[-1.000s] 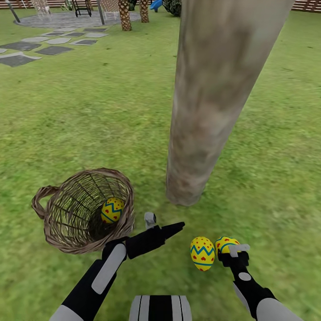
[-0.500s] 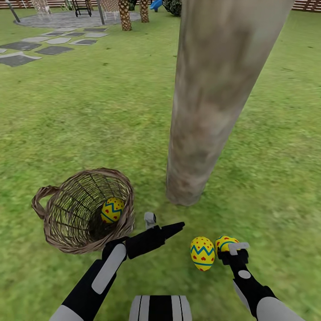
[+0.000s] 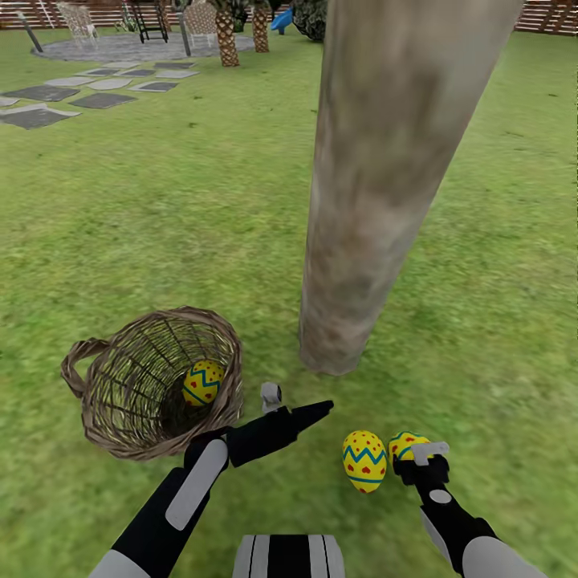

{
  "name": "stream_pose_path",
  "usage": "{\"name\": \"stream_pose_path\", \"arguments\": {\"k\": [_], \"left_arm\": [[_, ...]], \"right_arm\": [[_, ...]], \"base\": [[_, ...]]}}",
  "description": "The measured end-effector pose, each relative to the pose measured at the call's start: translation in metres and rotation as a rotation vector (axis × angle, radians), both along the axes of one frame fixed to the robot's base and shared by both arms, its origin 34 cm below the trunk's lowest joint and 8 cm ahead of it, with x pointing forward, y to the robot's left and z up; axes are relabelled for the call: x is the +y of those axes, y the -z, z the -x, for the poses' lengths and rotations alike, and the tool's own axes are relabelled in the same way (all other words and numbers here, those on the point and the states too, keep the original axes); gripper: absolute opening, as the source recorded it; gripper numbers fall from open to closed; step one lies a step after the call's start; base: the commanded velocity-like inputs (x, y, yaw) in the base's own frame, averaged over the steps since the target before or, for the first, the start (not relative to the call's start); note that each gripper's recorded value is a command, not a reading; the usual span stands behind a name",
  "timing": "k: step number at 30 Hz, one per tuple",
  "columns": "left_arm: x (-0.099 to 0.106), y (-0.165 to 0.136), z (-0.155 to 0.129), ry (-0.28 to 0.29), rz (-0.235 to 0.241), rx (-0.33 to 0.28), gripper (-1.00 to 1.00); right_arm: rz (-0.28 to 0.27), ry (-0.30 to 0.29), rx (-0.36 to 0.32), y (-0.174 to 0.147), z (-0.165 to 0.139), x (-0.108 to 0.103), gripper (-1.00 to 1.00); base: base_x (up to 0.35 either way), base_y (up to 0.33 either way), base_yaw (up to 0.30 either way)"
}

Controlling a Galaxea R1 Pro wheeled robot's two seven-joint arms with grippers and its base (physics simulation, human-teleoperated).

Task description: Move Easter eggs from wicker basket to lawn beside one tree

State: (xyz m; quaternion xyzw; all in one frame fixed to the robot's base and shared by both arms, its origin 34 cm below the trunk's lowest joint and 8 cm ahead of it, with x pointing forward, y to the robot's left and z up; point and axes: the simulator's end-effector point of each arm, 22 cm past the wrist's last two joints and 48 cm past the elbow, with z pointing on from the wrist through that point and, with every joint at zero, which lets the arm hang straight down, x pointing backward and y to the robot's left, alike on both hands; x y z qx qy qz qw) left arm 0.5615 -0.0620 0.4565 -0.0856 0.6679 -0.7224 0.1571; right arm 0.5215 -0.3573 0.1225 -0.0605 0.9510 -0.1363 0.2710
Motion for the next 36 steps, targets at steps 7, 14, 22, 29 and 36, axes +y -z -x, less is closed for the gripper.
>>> {"name": "stream_pose_path", "arguments": {"k": [7,14,22,29,36], "left_arm": [[-0.001,-0.015,-0.001,0.0,0.001,-0.028,1.0],[-0.002,-0.029,-0.001,0.002,-0.003,-0.057,1.0],[-0.003,-0.038,-0.003,-0.002,-0.035,-0.075,1.0],[-0.004,-0.053,-0.004,0.0,-0.046,-0.108,1.0],[-0.009,-0.072,-0.005,0.004,-0.043,-0.14,1.0]], "right_arm": [[-0.001,-0.005,-0.034,-0.014,-0.012,0.002,1.0],[-0.001,-0.005,-0.06,-0.028,-0.022,0.002,1.0],[-0.001,-0.004,-0.098,-0.045,-0.034,0.002,1.0],[-0.001,-0.003,-0.126,-0.059,-0.044,0.001,1.0],[-0.001,-0.003,-0.151,-0.073,-0.052,0.001,1.0]], "base": [[0.0,0.0,0.0],[0.0,0.0,0.0],[0.0,0.0,0.0],[0.0,0.0,0.0],[-0.086,0.0,0.0]]}}
